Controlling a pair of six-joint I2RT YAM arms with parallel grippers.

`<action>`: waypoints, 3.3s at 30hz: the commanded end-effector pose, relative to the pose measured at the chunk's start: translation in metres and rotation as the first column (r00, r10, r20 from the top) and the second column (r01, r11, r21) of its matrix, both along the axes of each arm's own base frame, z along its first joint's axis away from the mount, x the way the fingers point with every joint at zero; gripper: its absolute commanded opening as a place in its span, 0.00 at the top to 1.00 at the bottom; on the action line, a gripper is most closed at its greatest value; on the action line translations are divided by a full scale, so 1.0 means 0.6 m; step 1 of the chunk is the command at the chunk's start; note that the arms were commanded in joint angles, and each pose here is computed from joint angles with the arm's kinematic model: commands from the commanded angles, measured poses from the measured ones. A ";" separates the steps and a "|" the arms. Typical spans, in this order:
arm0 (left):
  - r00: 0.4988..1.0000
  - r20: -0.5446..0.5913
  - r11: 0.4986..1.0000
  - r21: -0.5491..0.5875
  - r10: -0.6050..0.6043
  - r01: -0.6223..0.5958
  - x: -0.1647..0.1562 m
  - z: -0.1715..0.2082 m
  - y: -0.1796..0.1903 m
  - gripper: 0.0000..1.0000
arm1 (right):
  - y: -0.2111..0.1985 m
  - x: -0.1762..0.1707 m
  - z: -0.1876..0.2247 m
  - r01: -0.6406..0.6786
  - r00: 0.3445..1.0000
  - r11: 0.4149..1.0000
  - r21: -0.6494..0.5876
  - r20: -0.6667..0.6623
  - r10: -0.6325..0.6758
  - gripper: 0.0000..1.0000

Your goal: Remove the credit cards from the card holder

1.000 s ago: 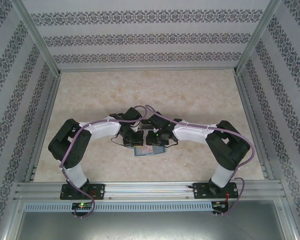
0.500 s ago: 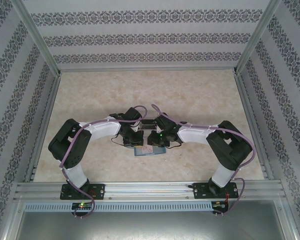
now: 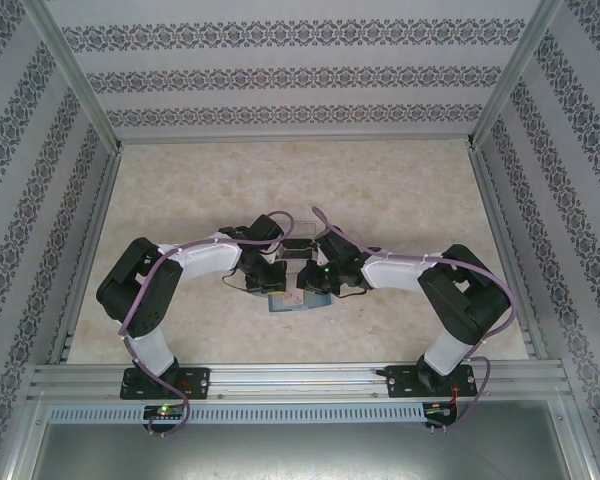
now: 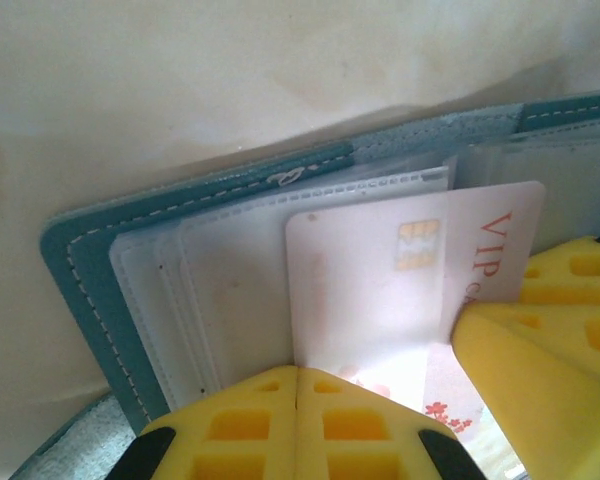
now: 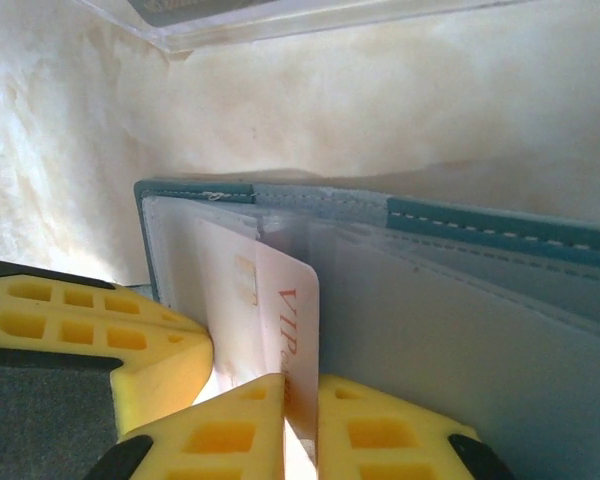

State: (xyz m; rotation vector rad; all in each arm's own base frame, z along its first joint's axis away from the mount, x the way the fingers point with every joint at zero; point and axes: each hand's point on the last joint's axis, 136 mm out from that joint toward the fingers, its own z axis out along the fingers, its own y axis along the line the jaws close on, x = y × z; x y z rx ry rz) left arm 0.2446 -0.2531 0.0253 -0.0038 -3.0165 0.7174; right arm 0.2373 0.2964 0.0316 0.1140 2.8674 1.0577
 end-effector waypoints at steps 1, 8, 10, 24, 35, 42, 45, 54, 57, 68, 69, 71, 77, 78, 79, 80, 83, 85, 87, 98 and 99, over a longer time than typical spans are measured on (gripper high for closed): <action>0.999 -0.028 0.993 0.112 -0.018 0.021 -0.019 -0.023 0.030 0.98 | -0.002 0.003 0.014 -0.001 1.000 1.000 0.021 0.025 0.001 0.86; 0.999 -0.015 0.991 0.130 -0.028 0.030 -0.019 -0.015 0.036 0.98 | -0.033 0.004 0.011 0.005 0.999 0.998 -0.068 0.047 -0.002 0.88; 0.999 -0.012 0.990 0.135 -0.031 0.032 -0.018 -0.015 0.037 0.98 | -0.042 0.003 0.009 0.000 0.999 0.994 -0.105 0.051 0.006 0.88; 0.999 -0.004 0.988 0.150 -0.043 0.043 -0.016 -0.012 0.041 0.97 | -0.093 0.007 0.014 -0.013 0.995 0.955 -0.295 0.090 0.041 0.89; 0.999 -0.006 0.989 0.139 -0.038 0.038 -0.017 -0.014 0.039 0.98 | -0.076 0.016 0.019 -0.047 0.992 0.953 -0.299 0.096 0.079 0.89; 0.999 -0.007 0.990 0.137 -0.038 0.039 -0.017 -0.014 0.038 0.98 | -0.056 0.016 0.021 -0.095 0.988 0.947 -0.307 0.084 0.127 0.88; 0.999 -0.009 0.990 0.136 -0.038 0.039 -0.016 -0.015 0.037 0.97 | -0.044 0.012 0.022 -0.109 0.987 0.946 -0.304 0.076 0.138 0.85; 0.999 -0.012 0.991 0.130 -0.039 0.040 -0.015 -0.017 0.034 0.97 | -0.027 -0.003 0.036 -0.107 0.988 0.955 -0.277 0.076 0.133 0.80; 0.999 -0.010 0.992 0.117 -0.039 0.040 -0.013 -0.015 0.029 0.97 | -0.032 -0.006 0.037 -0.103 0.989 0.953 -0.284 0.076 0.129 0.81; 0.999 -0.007 0.986 0.157 -0.053 0.054 -0.015 -0.018 0.041 0.97 | -0.056 -0.020 0.031 -0.096 0.991 0.932 -0.350 0.055 0.122 0.92; 0.999 -0.007 0.986 0.158 -0.054 0.054 -0.015 -0.018 0.041 0.97 | -0.057 -0.023 0.029 -0.097 0.991 0.932 -0.350 0.051 0.122 0.92; 0.998 -0.006 0.986 0.157 -0.055 0.055 -0.014 -0.016 0.041 0.97 | -0.057 -0.030 0.028 -0.101 0.991 0.931 -0.352 0.046 0.125 0.92; 0.998 0.002 0.985 0.165 -0.062 0.060 -0.010 -0.012 0.041 0.97 | -0.055 -0.032 0.038 -0.092 0.992 0.935 -0.342 0.054 0.118 0.92; 0.998 0.004 0.984 0.170 -0.062 0.061 -0.010 -0.011 0.043 0.97 | -0.054 -0.031 0.040 -0.092 0.991 0.936 -0.339 0.056 0.118 0.92; 0.998 0.006 0.983 0.175 -0.065 0.062 -0.009 -0.010 0.044 0.97 | -0.052 -0.029 0.044 -0.092 0.991 0.937 -0.337 0.061 0.119 0.92; 0.998 0.009 0.982 0.177 -0.068 0.065 -0.008 -0.009 0.044 0.97 | -0.051 -0.027 0.048 -0.093 0.991 0.938 -0.334 0.065 0.121 0.92; 0.997 0.013 0.981 0.181 -0.071 0.067 -0.007 -0.005 0.045 0.97 | -0.045 -0.021 0.065 -0.102 0.986 0.941 -0.322 0.094 0.139 0.92; 0.997 0.021 0.981 0.183 -0.072 0.067 -0.003 -0.002 0.046 0.97 | -0.042 -0.015 0.078 -0.121 0.979 0.941 -0.316 0.121 0.167 0.92; 0.997 0.026 0.979 0.190 -0.076 0.069 0.000 0.000 0.046 0.96 | -0.042 -0.009 0.090 -0.151 0.966 0.933 -0.326 0.152 0.209 0.92; 0.994 0.085 0.982 0.183 -0.062 0.046 0.014 0.038 0.050 0.94 | -0.053 0.030 0.142 -0.409 0.747 0.799 -0.440 0.341 0.570 0.91; 0.994 0.088 0.982 0.182 -0.060 0.043 0.014 0.041 0.052 0.93 | -0.054 0.032 0.145 -0.438 0.708 0.769 -0.465 0.349 0.614 0.92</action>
